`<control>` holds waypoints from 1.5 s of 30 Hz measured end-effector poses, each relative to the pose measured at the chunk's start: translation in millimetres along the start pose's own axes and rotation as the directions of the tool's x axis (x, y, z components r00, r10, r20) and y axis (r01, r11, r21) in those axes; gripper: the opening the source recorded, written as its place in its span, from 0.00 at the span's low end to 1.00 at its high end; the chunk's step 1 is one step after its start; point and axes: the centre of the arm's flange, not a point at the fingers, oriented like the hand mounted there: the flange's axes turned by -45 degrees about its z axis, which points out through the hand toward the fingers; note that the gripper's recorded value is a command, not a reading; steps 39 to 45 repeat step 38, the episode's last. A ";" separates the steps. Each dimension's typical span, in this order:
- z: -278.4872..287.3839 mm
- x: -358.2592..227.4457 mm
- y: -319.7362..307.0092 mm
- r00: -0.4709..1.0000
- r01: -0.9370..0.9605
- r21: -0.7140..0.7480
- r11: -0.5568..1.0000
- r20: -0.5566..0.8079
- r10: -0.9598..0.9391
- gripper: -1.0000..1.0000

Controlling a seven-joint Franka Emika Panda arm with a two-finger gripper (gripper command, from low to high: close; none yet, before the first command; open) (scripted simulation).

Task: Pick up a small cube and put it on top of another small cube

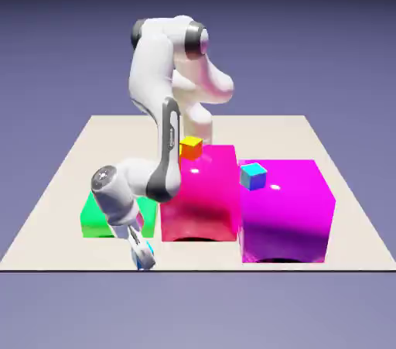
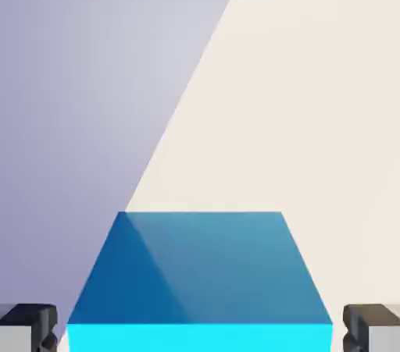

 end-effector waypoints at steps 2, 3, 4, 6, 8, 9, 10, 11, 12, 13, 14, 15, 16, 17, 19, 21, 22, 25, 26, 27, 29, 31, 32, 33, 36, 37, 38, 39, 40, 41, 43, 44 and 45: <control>-38.7 -3.4 0.1 1.000 0.000 0.001 1.000 0.000 0.000 0.00; -55.3 -8.7 -0.2 1.000 0.019 -0.004 1.000 0.000 -0.019 0.00; -68.1 -18.2 -1.8 0.998 0.066 -0.014 0.998 -0.001 -0.066 0.00; -92.7 -37.9 -3.6 0.988 0.157 -0.036 0.987 -0.001 -0.157 0.00; -116.4 -58.1 -3.5 0.969 0.245 -0.058 0.968 0.001 -0.245 0.00; -127.8 -68.4 -2.7 0.958 0.288 -0.069 0.955 0.003 -0.288 0.00; -138.9 -78.8 -1.5 0.944 0.329 -0.081 0.941 0.006 -0.329 0.00; -149.7 -89.3 0.2 0.929 0.369 -0.092 0.925 0.009 -0.370 0.00; -160.1 -100.1 2.0 0.912 0.409 -0.104 0.907 0.013 -0.409 0.00; -170.0 -111.5 3.8 0.893 0.448 -0.116 0.886 0.018 -0.449 0.00; -180.0 -121.7 7.1 0.874 0.484 -0.127 0.866 0.023 -0.485 0.00; -189.4 -132.6 10.3 0.853 0.520 -0.138 0.843 0.029 -0.521 0.00; -198.6 -143.5 13.8 0.831 0.554 -0.149 0.819 0.036 -0.556 0.00; -207.6 -153.6 18.4 0.808 0.586 -0.159 0.795 0.043 -0.587 0.00; -224.7 -173.2 29.0 0.761 0.644 -0.179 0.743 0.058 -0.646 0.00; -240.3 -193.1 40.5 0.710 0.699 -0.198 0.688 0.076 -0.700 0.00; -247.5 -203.0 46.7 0.683 0.724 -0.206 0.658 0.085 -0.725 0.00; -267.2 -231.4 67.4 0.600 0.792 -0.230 0.566 0.117 -0.791 0.00; -268.4 -233.3 68.9 0.594 0.796 -0.231 0.560 0.119 -0.795 0.00; -268.4 -233.3 68.9 0.594 0.796 -0.231 0.560 0.119 -0.795 0.00; -238.9 -227.2 72.8 0.594 0.796 -0.231 0.560 0.119 -0.795 0.00; -209.6 -222.8 78.6 0.594 0.796 -0.231 0.560 0.119 -0.795 0.00; -201.0 -221.8 80.6 0.594 0.796 -0.231 0.560 0.119 -0.795 1.00; -201.0 -221.6 80.7 0.594 0.796 -0.233 0.559 0.119 -0.795 1.00; -230.2 -225.6 74.5 0.594 0.795 -0.234 0.559 0.119 -0.795 1.00; -245.0 -228.2 72.0 0.594 0.795 -0.234 0.559 0.119 -0.795 1.00; -259.7 -231.2 70.0 0.594 0.795 -0.233 0.559 0.119 -0.795 1.00; -259.7 -231.2 70.0 0.594 0.795 -0.233 0.559 0.119 -0.795 1.00; -259.7 -231.2 70.0 0.594 0.795 -0.233 0.559 0.119 -0.795 1.00; -259.7 -231.2 70.0 0.594 0.795 -0.233 0.559 0.119 -0.795 1.00; -259.7 -231.2 70.0 0.594 0.795 -0.233 0.559 0.119 -0.795 1.00; -259.7 -231.2 70.0 0.594 0.795 -0.233 0.559 0.119 -0.795 1.00; -259.7 -231.2 70.0 0.594 0.795 -0.233 0.559 0.119 -0.795 1.00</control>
